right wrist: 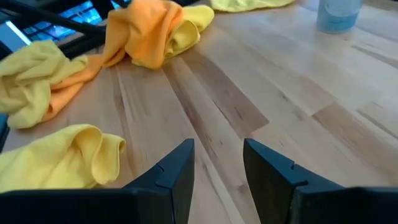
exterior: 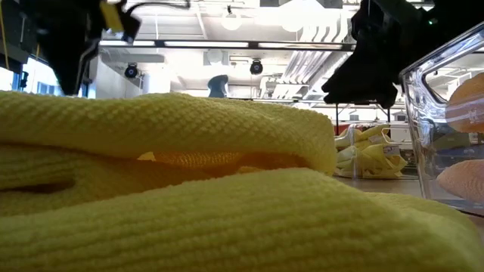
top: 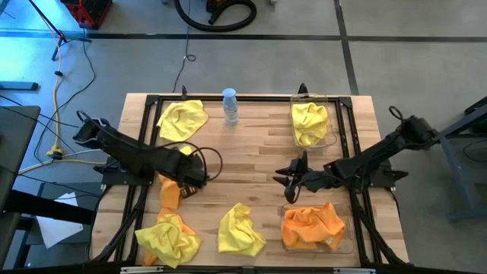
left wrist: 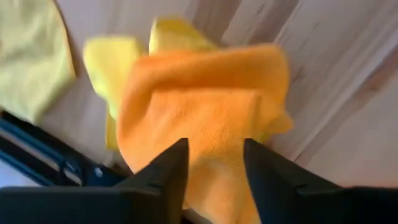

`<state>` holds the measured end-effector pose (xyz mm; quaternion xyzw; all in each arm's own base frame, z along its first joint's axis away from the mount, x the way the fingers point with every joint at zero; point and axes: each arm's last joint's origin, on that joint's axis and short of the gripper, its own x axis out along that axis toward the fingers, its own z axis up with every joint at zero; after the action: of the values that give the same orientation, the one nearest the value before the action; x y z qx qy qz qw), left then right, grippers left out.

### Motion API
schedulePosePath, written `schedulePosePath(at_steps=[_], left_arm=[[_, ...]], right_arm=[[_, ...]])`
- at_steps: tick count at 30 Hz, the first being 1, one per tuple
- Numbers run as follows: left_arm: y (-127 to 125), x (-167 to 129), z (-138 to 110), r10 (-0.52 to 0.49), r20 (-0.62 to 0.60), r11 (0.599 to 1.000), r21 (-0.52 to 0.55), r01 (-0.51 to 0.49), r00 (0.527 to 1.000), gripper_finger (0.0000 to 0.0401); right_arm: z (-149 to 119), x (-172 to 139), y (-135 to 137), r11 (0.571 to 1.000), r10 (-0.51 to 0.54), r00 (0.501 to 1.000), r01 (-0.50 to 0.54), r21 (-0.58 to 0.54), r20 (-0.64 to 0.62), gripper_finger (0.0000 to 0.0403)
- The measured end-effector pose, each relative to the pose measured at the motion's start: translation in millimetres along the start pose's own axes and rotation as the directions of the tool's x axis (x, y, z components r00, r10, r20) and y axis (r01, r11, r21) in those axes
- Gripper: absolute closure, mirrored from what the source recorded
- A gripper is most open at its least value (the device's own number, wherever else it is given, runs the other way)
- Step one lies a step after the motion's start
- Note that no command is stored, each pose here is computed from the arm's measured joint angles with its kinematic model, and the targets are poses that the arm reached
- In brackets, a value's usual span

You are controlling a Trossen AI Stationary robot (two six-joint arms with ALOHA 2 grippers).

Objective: Sort microfiber towel by color & place in baskets
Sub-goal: Put the orange microfiber cloth into the bottom transparent bin

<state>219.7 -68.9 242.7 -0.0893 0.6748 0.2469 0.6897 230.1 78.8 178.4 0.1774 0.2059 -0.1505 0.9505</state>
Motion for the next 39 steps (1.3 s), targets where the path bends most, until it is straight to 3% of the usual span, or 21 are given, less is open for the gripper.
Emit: schedulePosePath(at_steps=[5, 10, 13, 16, 19, 24, 27, 30, 34, 36, 39], left_arm=[[-2, 33, -12, -0.008, -0.070, 0.999, -0.040, 0.005, 0.998, 0.0204], [4, 67, -26, 0.040, -0.116, 0.998, -0.043, -0.045, 0.992, 0.0197], [7, 76, -31, 0.060, -0.133, 0.996, -0.053, -0.068, 0.989, 0.0228], [7, 75, -31, 0.080, -0.116, 0.995, -0.043, -0.086, 0.990, 0.0304], [6, 61, -23, 0.099, -0.066, 0.995, -0.013, -0.100, 0.993, 0.0383], [5, 12, -4, 0.139, 0.066, 0.990, 0.016, -0.140, 0.988, 0.0395], [2, -26, 12, 0.082, 0.212, 0.994, 0.059, -0.097, 0.974, 0.0397], [2, -62, 32, 0.008, 0.377, 0.992, 0.112, -0.054, 0.926, 0.0398], [6, -95, 62, -0.135, 0.547, 0.984, 0.173, 0.047, 0.826, 0.0400], [7, -102, 77, -0.208, 0.587, 0.971, 0.223, 0.091, 0.782, 0.0400], [6, -101, 96, -0.260, 0.595, 0.956, 0.269, 0.116, 0.760, 0.0400]], right_arm=[[0, 0, 0, 1.000, 0.003, 1.000, -0.003, 0.001, 0.000, 0.0270], [0, 0, 0, 1.000, 0.003, 1.000, -0.003, 0.001, 0.000, 0.0270], [0, 1, 0, 1.000, 0.001, 1.000, -0.001, 0.003, 0.002, 0.0270], [2, 2, -2, 1.000, -0.005, 1.000, 0.005, 0.010, 0.008, 0.0270], [5, 3, -4, 1.000, -0.013, 1.000, 0.013, 0.025, 0.027, 0.0270], [11, 5, -4, 0.998, -0.006, 0.997, 0.010, -0.065, 0.073, 0.0270], [20, 6, -2, 0.991, 0.032, 0.990, -0.014, -0.131, 0.138, 0.0270], [31, 6, 1, 0.985, 0.076, 0.977, -0.043, -0.169, 0.198, 0.0267], [53, 12, 16, 0.958, 0.097, 0.966, -0.025, -0.286, 0.241, 0.0254], [65, 17, 28, 0.925, 0.116, 0.963, -0.015, -0.381, 0.243, 0.0242], [84, 28, 45, 0.868, 0.088, 0.972, 0.032, -0.495, 0.217, 0.0220]])
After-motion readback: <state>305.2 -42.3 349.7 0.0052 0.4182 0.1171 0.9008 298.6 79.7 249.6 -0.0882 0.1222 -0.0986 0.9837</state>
